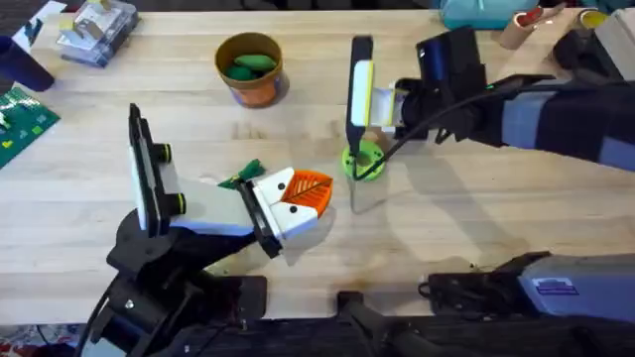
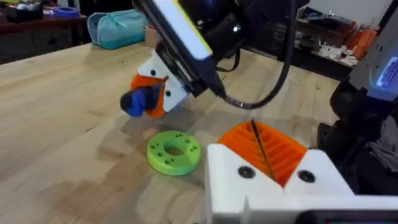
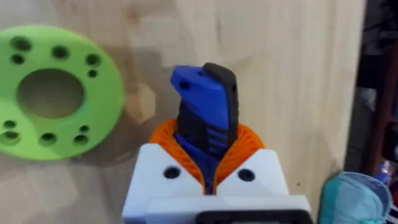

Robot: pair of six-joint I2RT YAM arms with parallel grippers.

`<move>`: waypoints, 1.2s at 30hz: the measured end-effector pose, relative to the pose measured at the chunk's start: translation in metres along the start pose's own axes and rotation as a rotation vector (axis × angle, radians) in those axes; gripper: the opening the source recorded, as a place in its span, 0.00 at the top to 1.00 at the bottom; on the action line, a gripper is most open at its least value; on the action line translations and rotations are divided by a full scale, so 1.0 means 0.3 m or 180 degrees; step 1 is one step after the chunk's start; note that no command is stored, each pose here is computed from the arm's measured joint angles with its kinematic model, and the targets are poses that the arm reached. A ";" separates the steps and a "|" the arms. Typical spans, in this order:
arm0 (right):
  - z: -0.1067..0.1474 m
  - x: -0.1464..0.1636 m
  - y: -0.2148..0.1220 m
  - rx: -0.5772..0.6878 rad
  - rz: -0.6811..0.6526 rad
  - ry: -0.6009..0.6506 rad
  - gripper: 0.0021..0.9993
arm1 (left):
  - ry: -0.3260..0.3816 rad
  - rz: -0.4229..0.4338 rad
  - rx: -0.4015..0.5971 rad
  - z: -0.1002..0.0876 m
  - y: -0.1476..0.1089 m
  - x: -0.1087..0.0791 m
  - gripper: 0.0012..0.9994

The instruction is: Pick up the gripper from the table and insert it into the empty holder that is missing its gripper. Then pick up a screw, insert it into the mounting hole, and use the screwdriver to tighten it. Finally, clean up the table by picking up the vegetable and placing it into the bucket.

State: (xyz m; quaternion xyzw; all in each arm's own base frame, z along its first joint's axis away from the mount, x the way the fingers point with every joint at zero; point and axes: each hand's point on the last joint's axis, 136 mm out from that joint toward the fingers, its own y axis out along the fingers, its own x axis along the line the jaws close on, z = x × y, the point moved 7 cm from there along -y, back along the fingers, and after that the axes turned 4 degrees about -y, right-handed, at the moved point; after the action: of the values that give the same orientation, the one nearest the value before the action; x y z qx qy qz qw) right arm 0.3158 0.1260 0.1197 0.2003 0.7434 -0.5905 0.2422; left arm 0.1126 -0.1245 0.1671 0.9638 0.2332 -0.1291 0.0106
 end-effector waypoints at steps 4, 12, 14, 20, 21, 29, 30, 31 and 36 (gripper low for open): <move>0.015 0.033 0.010 0.0096 -0.0169 0.0021 0.66 | 0.0000 0.0000 0.0000 0.000 0.000 0.000 0.98; 0.004 -0.015 -0.061 0.0051 0.0056 0.0851 0.01 | 0.0000 0.0001 0.0000 0.000 0.000 0.000 0.98; -0.001 -0.032 -0.103 0.0040 0.0074 0.1113 0.01 | 0.0000 0.0001 0.0000 0.000 0.000 0.000 0.98; -0.020 -0.090 -0.286 -0.0011 0.0108 0.1893 0.00 | 0.0001 0.0001 0.0000 0.000 0.000 0.000 0.98; -0.023 -0.100 -0.322 -0.0035 0.0125 0.2033 0.00 | 0.0001 0.0000 0.0000 0.000 0.000 0.000 0.98; -0.037 -0.111 -0.566 -0.0441 0.0307 0.3226 0.00 | 0.0001 -0.0002 -0.0001 0.000 0.000 0.000 0.98; -0.038 -0.102 -0.588 -0.0495 0.0286 0.3350 0.00 | 0.0001 -0.0003 -0.0001 0.000 0.000 0.000 0.98; -0.039 -0.095 -0.608 -0.0544 0.0272 0.3462 0.00 | 0.0000 -0.0006 -0.0001 0.000 0.000 0.001 0.98; -0.036 -0.057 -0.686 -0.0701 0.0213 0.3890 0.00 | 0.0001 -0.0009 -0.0002 0.000 0.000 0.001 0.98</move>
State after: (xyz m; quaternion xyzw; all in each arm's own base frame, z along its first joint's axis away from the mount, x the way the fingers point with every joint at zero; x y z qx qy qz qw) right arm 0.2080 0.0906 0.2927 0.4991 0.7975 -0.2810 -0.1895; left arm 0.1129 -0.1244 0.1671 0.9634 0.2347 -0.1289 0.0107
